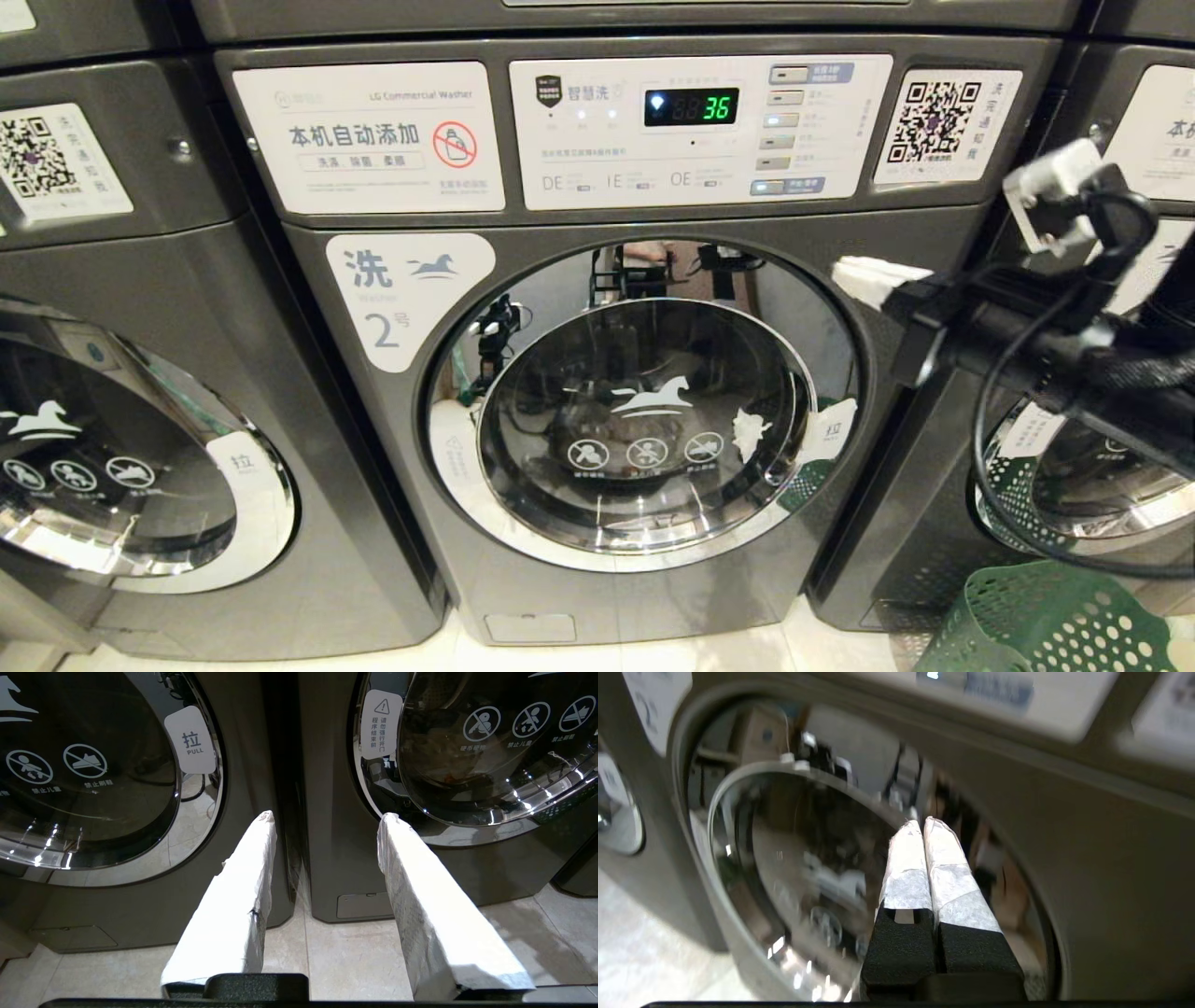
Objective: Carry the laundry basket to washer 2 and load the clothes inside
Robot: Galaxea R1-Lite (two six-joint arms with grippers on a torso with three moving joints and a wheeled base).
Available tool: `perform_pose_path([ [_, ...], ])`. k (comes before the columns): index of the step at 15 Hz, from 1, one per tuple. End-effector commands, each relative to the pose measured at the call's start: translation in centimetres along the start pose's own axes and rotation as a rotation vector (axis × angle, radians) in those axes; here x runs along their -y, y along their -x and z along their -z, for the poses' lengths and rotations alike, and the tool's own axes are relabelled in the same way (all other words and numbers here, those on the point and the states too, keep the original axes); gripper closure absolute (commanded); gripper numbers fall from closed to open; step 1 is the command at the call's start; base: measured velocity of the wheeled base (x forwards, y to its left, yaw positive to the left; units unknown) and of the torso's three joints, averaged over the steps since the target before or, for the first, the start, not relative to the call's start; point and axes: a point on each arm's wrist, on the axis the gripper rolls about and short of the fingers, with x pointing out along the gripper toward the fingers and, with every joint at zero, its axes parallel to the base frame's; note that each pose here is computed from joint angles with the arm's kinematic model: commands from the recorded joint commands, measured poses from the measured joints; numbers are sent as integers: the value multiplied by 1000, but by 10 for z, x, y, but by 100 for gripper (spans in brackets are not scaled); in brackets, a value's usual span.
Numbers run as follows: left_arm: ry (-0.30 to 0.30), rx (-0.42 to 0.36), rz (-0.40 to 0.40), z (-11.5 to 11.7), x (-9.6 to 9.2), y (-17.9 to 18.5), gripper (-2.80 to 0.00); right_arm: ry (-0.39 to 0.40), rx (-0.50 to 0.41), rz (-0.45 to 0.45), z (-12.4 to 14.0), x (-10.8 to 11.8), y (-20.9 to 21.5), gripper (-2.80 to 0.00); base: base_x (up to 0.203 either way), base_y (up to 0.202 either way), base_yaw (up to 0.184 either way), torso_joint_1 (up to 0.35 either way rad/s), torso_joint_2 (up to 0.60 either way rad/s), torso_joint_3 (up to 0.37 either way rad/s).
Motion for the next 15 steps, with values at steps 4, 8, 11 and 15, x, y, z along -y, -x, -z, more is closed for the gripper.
perform_pose_path([
  [4,0,-1,0,0,0,0,0,-16,-133,184,24,-20,132,0,0,0,0,0,0,0],
  [8,0,0,0,0,0,0,0,-15,-157,314,65,-49,233,0,0,0,0,0,0,0],
  [11,0,-1,0,0,0,0,0,-124,-278,385,106,-70,260,0,0,0,0,0,0,0],
  [15,-1,0,0,0,0,0,0,-112,-184,365,118,-82,277,0,0,0,0,0,0,0],
])
